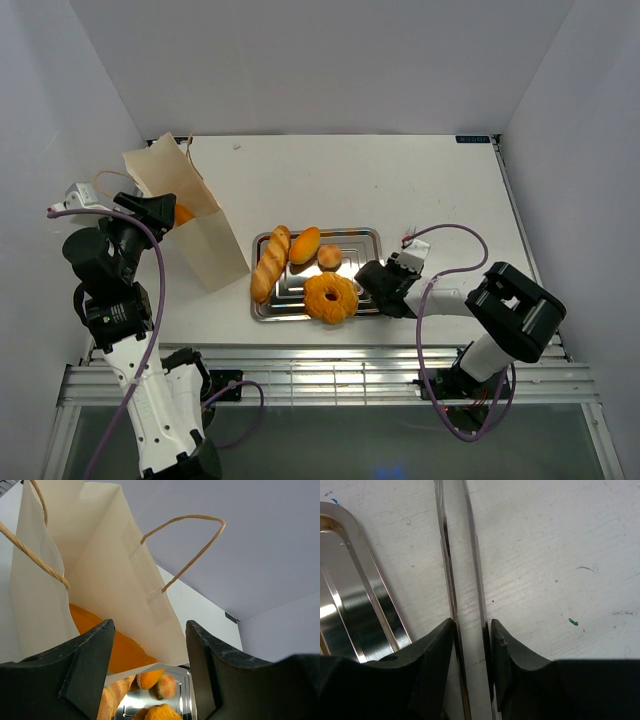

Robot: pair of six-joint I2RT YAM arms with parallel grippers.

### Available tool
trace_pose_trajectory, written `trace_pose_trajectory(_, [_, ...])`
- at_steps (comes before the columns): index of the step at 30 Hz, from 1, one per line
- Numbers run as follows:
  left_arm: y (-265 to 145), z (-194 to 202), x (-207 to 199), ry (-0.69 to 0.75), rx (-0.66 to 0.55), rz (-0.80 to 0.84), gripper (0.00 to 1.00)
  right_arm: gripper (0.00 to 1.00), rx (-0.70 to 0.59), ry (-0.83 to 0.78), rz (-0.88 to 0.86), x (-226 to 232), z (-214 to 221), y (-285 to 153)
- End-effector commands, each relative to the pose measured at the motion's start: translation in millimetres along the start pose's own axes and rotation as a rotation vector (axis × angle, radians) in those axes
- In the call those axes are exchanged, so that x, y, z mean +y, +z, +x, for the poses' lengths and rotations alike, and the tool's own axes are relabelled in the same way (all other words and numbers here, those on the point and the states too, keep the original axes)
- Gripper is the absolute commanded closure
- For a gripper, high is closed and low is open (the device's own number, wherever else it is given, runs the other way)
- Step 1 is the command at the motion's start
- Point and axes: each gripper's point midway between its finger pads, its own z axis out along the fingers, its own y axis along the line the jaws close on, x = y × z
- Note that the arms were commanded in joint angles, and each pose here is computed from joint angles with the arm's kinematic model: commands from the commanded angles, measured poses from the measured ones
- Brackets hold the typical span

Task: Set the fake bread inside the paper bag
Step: Pick up the clamp at the center of the board.

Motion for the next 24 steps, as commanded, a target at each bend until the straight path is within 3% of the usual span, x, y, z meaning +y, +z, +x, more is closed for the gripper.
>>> trace_pose_trajectory(1, [-1, 3, -4, 0.006, 0.004, 0.023, 0.31, 0.61, 0.179, -0.108, 0.023, -19, 51, -7])
trace_pose_trajectory(3, [-1, 2, -5, 0.008, 0.004, 0.025, 0.31, 0.75, 0.185, -0.099, 0.019, -17, 52, -8])
trace_pose_trajectory(6, [-1, -1, -6, 0.015, -0.001, 0.025, 0.31, 0.86, 0.187, -0.082, 0.018, -19, 51, -9])
trace_pose_trajectory(10, [0, 0, -6, 0.013, 0.0, 0.027, 0.31, 0.9, 0.17, -0.069, 0.022, -28, 39, -13])
trace_pose_trajectory(16, [0, -3, -3, 0.025, -0.008, 0.007, 0.31, 0.92, 0.132, -0.006, -0.082, -15, -12, -32])
trace_pose_trajectory(19, [-3, -12, -7, 0.041, -0.03, -0.003, 0.31, 0.92, 0.19, -0.004, -0.232, 4, -36, -47])
trace_pose_trajectory(23, [-7, -28, -4, 0.066, -0.072, -0.067, 0.31, 0.92, 0.229, -0.041, -0.56, 43, -69, -95])
trace_pose_trajectory(24, [-7, -32, -3, 0.082, -0.081, -0.081, 0.3, 0.92, 0.291, -0.091, -0.699, 56, -65, -117])
